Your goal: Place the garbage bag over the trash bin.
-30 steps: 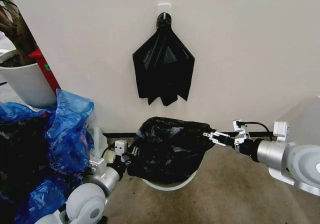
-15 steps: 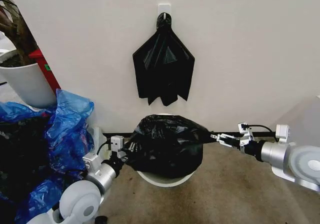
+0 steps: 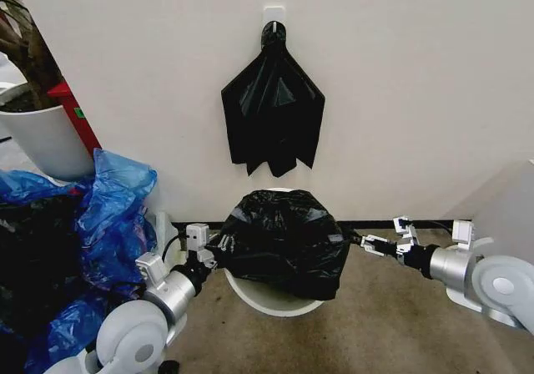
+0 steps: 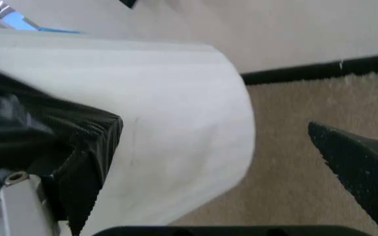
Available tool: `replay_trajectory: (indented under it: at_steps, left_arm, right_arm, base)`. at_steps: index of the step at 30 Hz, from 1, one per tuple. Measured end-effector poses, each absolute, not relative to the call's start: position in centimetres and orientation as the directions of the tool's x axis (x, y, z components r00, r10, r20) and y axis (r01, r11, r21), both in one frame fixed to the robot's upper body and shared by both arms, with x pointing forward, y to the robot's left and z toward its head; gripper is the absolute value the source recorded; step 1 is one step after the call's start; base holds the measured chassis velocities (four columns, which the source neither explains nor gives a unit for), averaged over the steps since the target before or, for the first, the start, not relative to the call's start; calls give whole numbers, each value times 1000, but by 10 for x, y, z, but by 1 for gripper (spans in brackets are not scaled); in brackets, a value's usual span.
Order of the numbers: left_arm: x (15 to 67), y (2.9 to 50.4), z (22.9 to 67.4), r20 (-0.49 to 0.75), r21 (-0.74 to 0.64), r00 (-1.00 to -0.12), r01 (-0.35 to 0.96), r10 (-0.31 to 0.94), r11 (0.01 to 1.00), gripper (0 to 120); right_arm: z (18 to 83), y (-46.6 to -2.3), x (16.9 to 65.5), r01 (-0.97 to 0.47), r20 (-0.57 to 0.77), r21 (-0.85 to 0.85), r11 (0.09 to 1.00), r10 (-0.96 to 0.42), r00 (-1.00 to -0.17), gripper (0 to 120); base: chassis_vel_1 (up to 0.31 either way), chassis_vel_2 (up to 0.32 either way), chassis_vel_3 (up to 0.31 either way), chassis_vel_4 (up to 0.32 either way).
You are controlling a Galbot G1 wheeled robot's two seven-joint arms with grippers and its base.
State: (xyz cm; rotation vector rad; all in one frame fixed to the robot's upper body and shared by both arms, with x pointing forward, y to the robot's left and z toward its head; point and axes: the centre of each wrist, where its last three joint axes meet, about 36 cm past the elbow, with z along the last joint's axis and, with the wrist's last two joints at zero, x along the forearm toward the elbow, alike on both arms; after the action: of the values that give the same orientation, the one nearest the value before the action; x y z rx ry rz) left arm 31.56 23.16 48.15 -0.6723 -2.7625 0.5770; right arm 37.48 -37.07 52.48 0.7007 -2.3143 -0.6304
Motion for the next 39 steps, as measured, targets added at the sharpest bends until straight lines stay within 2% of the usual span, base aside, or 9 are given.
replay_trajectory:
  at_steps: [6,13,19,21,23,32,35,38,39]
  left_arm:
    - [321,234,473,151,-429,-877,357,456,829,1]
    - [333,244,456,196,-409,-909,264,367,873,1]
    - [336,240,446,215,-352,-927,220,308,909,1]
    - [336,235,446,207,-323,-934,217,292,921,1]
    - [335,231,450,186,-297,-940,222,285,929,1]
    - [338,220,448,25,-108,-966,253,257,961,1]
    - [339,219,446,11,-78,-967,253,254,964,1]
    - [342,217,440,13,-55,-967,252,253,966,1]
    - [342,216,439,13,-53,-967,253,254,966,1]
  right_arm:
    - [554,-361,370,-342,391,591,731,-630,-671,100]
    - [572,-363,370,-351,379,576,739,-621,-686,100]
    - [601,-336,354,-358,353,546,758,-595,-722,100]
    - [614,-298,329,-287,354,516,807,-506,-786,100]
    - [620,-275,311,-217,374,519,827,-449,-812,100]
    - [587,-235,297,71,530,521,851,-258,-808,100]
    - [578,-227,293,39,522,513,858,-275,-807,100]
    - [565,-218,285,-141,422,466,874,-359,-833,100]
    - [565,-218,285,-156,414,461,874,-367,-833,100]
  base:
    - [0,0,0,0]
    - [0,0,0,0]
    - [0,0,0,0]
    - [0,0,0,0]
    - [0,0,0,0]
    - [0,0,0,0]
    - [0,0,0,0]
    - [0,0,0,0]
    - [0,0,0,0]
